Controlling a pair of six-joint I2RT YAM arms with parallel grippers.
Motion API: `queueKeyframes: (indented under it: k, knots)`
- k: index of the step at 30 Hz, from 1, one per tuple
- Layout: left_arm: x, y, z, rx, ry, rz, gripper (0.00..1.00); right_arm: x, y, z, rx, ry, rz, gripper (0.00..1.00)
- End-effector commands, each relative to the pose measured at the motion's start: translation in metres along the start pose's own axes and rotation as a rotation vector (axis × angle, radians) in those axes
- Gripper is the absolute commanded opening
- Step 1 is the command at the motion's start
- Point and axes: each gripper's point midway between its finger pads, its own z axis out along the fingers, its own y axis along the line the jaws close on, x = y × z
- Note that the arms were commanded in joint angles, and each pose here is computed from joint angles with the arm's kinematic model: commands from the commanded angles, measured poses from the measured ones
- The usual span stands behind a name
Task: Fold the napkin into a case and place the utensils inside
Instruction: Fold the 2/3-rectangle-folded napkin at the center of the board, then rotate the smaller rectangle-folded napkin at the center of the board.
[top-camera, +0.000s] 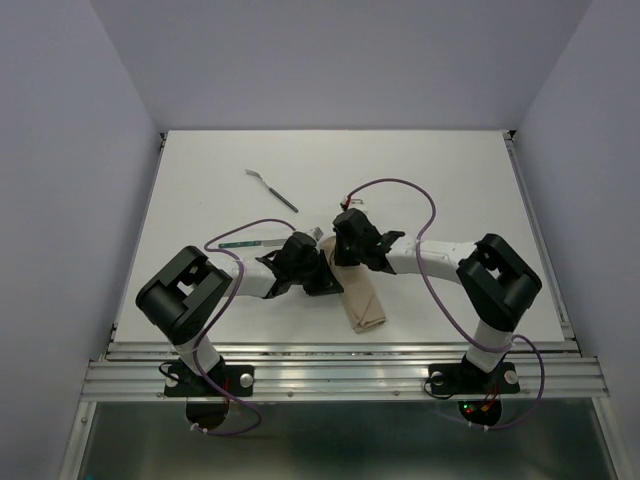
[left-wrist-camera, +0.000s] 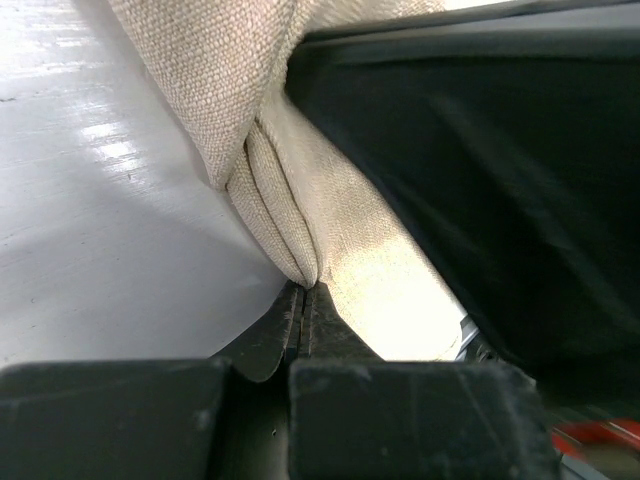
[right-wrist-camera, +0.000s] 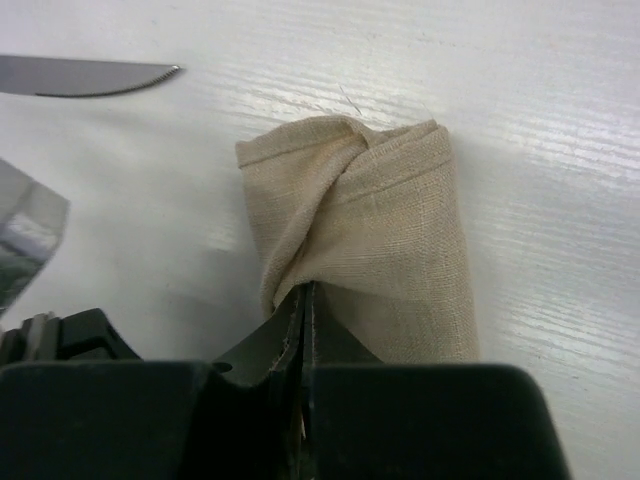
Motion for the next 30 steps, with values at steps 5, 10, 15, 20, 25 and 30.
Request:
queueKeyframes:
  k: [5,10,15,20,25,30]
  knots:
    - [0.002,0.000,-0.001,-0.013,0.015,0.030,0.00,-0.048,0.022,-0.020,-0.071,-0.118,0.023,0.01]
    - [0.002,0.001,-0.001,-0.018,0.013,0.029,0.00,-0.027,0.015,-0.002,-0.047,-0.060,0.020,0.01]
    - [0.003,0.002,-0.001,-0.020,0.015,0.027,0.00,-0.022,0.013,-0.001,-0.051,-0.057,0.029,0.01]
    - [0.002,0.001,-0.001,-0.020,0.013,0.029,0.00,-0.034,0.019,-0.011,-0.075,-0.089,0.022,0.01]
    - [0.002,0.002,-0.001,-0.021,0.014,0.029,0.00,-0.048,0.020,-0.033,-0.092,-0.142,0.032,0.01]
    - [0.002,0.001,0.001,-0.020,0.017,0.030,0.00,-0.036,0.014,-0.033,-0.085,-0.118,0.034,0.01]
